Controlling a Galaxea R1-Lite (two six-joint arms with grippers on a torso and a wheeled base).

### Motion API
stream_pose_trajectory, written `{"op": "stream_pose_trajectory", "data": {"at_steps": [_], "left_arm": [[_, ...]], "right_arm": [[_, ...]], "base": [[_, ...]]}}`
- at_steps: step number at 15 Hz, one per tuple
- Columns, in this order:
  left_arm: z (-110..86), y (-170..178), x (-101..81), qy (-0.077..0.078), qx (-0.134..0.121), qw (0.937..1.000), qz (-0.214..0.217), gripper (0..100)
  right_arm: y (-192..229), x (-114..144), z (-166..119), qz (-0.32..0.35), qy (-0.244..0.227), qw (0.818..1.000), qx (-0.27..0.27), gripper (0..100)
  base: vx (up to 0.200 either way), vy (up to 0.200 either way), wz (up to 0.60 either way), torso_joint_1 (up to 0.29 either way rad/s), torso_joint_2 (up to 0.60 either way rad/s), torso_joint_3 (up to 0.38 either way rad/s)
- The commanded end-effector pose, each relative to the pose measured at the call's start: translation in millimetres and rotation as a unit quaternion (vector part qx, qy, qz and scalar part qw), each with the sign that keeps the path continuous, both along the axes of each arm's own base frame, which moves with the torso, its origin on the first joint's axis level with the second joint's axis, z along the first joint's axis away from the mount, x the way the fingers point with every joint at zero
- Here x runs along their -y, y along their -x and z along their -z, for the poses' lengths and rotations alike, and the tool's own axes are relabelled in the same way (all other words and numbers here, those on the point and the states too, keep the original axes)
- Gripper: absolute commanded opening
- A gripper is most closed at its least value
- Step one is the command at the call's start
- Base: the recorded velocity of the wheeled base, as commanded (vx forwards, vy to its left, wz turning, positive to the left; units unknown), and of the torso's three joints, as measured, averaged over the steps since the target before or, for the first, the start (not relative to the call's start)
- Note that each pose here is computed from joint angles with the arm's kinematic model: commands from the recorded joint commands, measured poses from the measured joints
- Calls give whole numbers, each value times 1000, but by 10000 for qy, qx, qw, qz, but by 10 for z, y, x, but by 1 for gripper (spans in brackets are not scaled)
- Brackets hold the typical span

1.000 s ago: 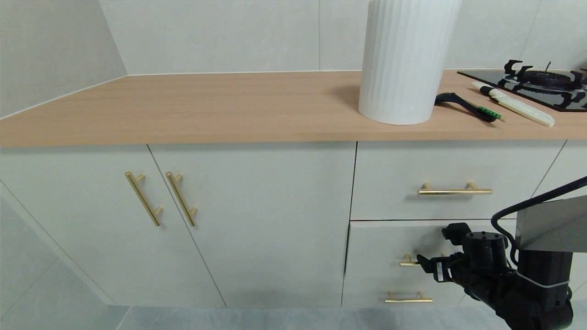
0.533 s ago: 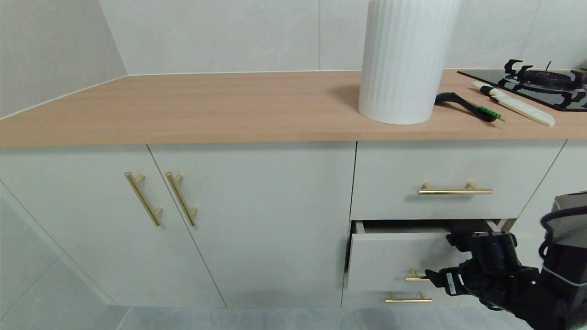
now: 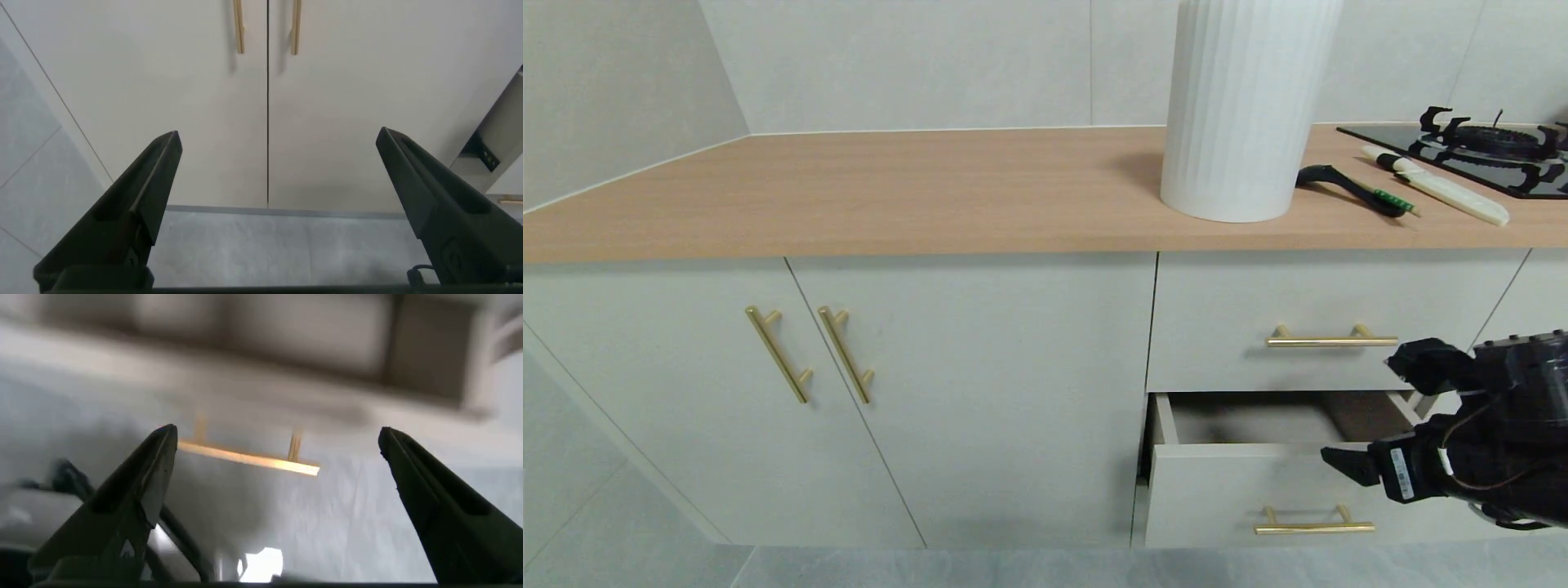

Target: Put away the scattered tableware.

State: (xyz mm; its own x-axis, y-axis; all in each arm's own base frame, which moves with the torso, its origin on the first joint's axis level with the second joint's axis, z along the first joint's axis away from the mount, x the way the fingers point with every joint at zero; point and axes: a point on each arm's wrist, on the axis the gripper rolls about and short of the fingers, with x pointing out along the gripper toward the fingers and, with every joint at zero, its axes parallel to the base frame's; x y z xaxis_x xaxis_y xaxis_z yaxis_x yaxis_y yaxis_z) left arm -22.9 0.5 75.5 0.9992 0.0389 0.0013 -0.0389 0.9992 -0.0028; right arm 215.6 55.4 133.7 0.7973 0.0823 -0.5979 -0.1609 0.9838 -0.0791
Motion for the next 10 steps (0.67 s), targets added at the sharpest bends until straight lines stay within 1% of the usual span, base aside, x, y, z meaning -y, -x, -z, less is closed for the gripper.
{"op": "stream_pose_trajectory", "data": {"at_steps": [1, 3, 4, 6, 9, 10], "left_arm": [[0, -1, 0, 2, -6, 10000, -5, 100], [0, -1, 0, 2, -6, 10000, -5, 100], [0, -1, 0, 2, -6, 10000, -5, 100], [0, -1, 0, 2, -6, 10000, -5, 100], [0, -1, 0, 2, -6, 10000, -5, 100], [0, -1, 0, 2, -6, 10000, -5, 100]], "right_arm": [[44, -4, -216, -16, -194, 9981, 579, 100], [-115, -44, -69, 140, -370, 9982, 454, 100], [-177, -61, 4, 184, -386, 9983, 386, 100], [-362, -111, 245, 358, -396, 9982, 280, 100], [-483, -158, 448, 402, -440, 9971, 474, 100], [-495, -179, 463, 381, -456, 9969, 510, 100]], "base": [[0, 0, 0, 0, 0, 0], [0, 0, 0, 0, 0, 0], [0, 0, 0, 0, 0, 0], [0, 0, 0, 0, 0, 0], [0, 0, 0, 0, 0, 0], [0, 0, 0, 0, 0, 0]]}}
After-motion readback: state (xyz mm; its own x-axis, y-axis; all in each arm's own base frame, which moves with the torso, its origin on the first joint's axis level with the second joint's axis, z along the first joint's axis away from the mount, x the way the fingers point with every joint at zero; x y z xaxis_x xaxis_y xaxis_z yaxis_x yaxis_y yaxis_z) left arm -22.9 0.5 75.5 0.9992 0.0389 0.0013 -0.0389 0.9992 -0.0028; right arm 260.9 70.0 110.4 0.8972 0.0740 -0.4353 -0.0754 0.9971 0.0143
